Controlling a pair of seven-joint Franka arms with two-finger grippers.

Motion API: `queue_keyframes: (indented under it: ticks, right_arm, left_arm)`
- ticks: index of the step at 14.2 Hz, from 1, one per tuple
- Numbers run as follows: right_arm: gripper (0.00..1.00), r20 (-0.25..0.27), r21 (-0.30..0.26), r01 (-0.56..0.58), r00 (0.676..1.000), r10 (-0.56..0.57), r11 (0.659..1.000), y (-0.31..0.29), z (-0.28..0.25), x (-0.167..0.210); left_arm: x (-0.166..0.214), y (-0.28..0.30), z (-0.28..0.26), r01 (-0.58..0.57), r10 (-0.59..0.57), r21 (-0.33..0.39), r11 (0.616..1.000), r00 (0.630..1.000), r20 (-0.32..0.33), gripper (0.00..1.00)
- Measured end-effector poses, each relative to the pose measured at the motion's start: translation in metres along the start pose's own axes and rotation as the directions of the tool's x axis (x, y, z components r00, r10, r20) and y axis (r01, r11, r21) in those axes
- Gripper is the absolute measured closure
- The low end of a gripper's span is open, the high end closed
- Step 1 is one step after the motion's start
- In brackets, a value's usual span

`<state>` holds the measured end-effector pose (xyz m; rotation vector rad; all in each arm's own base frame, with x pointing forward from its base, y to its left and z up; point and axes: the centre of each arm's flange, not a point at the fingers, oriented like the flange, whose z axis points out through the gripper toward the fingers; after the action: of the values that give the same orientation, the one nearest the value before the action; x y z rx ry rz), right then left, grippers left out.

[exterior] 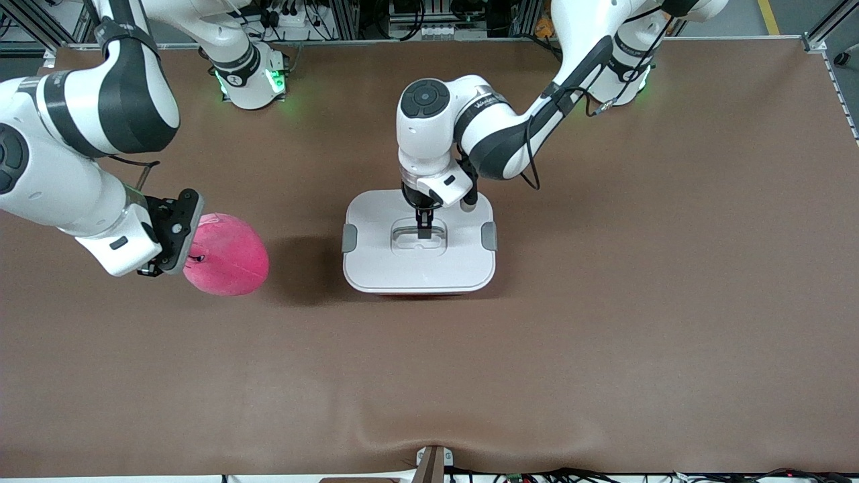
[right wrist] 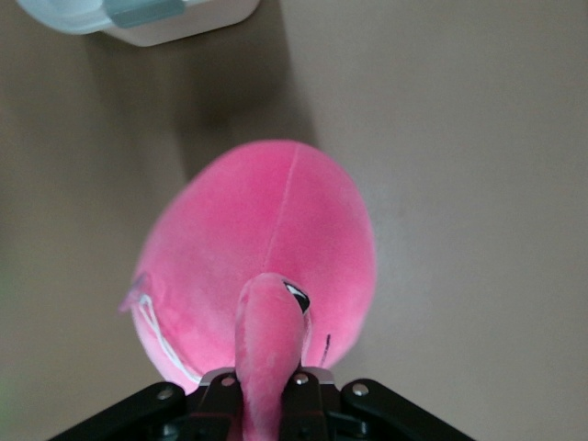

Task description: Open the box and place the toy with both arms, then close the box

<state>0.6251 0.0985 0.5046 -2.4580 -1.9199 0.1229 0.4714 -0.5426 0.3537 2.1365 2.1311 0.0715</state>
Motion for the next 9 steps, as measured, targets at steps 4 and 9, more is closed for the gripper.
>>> queue_keyframes:
  ticks: [4, 9]
  right_arm:
    - [0.88, 0.014, 0.024, -0.216, 0.976, 0.216, 0.976, -0.013, 0.001, -0.006]
    - [0.88, 0.040, 0.041, -0.456, 0.890, 0.455, 0.889, -0.028, 0.003, -0.008]
  left_arm:
    - [-0.001, 0.001, 0.000, 0.000, 0.000, -0.005, 1.000, 1.000, 0.009, 0.35]
    - [-0.002, 0.002, -0.001, -0.009, 0.009, -0.025, 1.000, 1.000, 0.015, 0.44]
